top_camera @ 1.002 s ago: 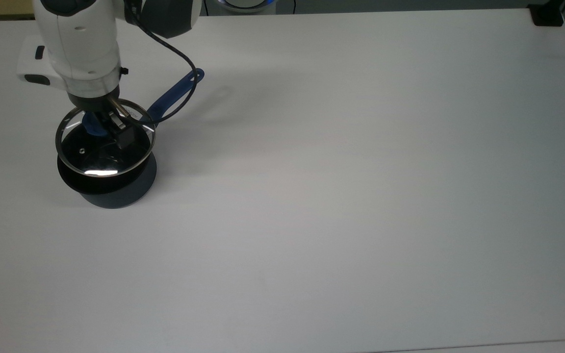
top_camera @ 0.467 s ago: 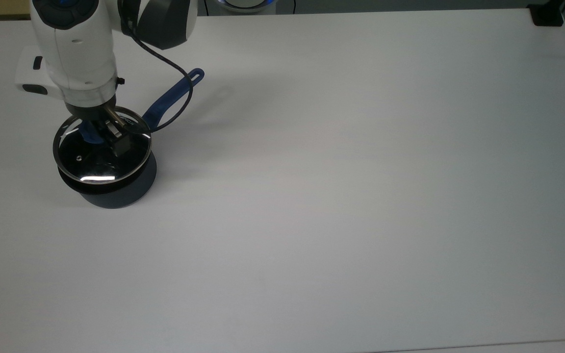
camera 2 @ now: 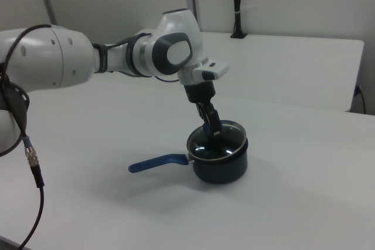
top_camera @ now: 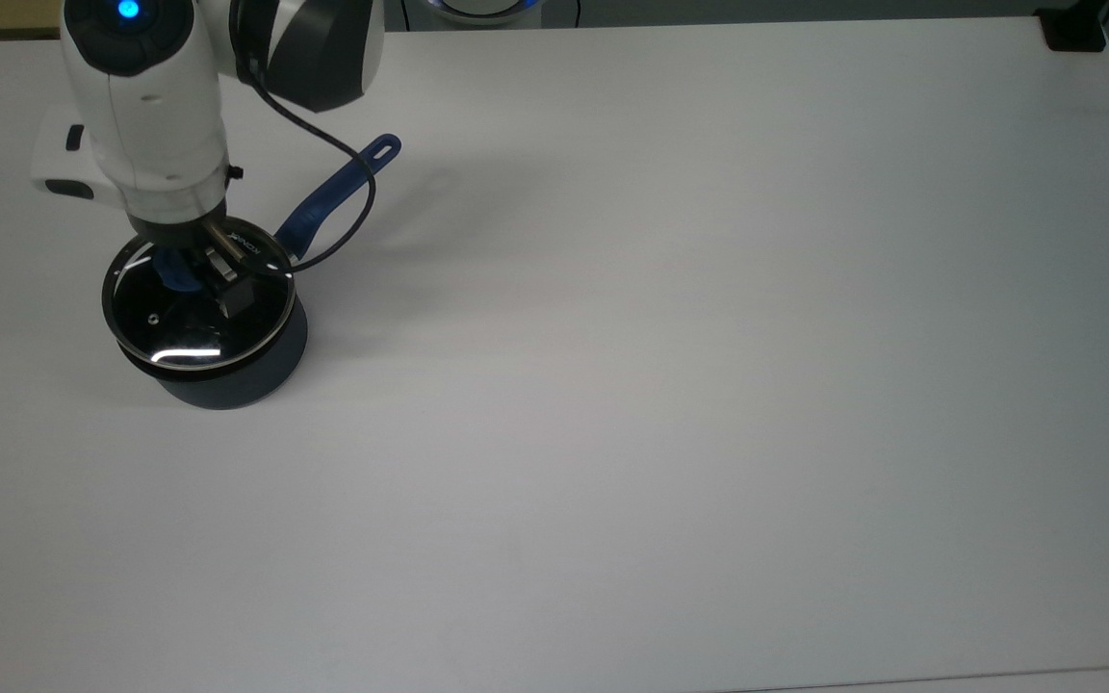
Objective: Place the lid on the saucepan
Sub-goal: 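Lower the lid onto the saucepan rim and adjust its seating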
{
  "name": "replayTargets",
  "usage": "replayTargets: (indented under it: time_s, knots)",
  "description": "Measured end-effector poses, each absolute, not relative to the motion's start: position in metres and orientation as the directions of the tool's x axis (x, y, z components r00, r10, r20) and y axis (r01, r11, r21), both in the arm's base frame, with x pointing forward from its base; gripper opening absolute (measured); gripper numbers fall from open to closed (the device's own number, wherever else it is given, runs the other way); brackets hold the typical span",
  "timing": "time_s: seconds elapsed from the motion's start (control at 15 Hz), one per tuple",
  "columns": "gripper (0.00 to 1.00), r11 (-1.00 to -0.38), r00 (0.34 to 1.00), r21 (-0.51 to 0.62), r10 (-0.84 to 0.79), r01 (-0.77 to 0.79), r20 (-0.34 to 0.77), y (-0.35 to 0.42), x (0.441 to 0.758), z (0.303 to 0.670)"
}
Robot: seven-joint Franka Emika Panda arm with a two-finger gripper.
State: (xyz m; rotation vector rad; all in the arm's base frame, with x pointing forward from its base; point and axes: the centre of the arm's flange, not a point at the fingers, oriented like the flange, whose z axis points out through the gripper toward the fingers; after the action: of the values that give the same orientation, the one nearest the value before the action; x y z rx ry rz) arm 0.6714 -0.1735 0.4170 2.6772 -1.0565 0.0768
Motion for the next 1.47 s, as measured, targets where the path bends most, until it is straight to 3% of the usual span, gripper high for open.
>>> replayTargets:
  time_s: [1.47]
  knots:
    - [0.58, -0.701, 0.736, 0.230, -0.662, -0.675, 0.143, -0.1747, 0.6761, 0.4086]
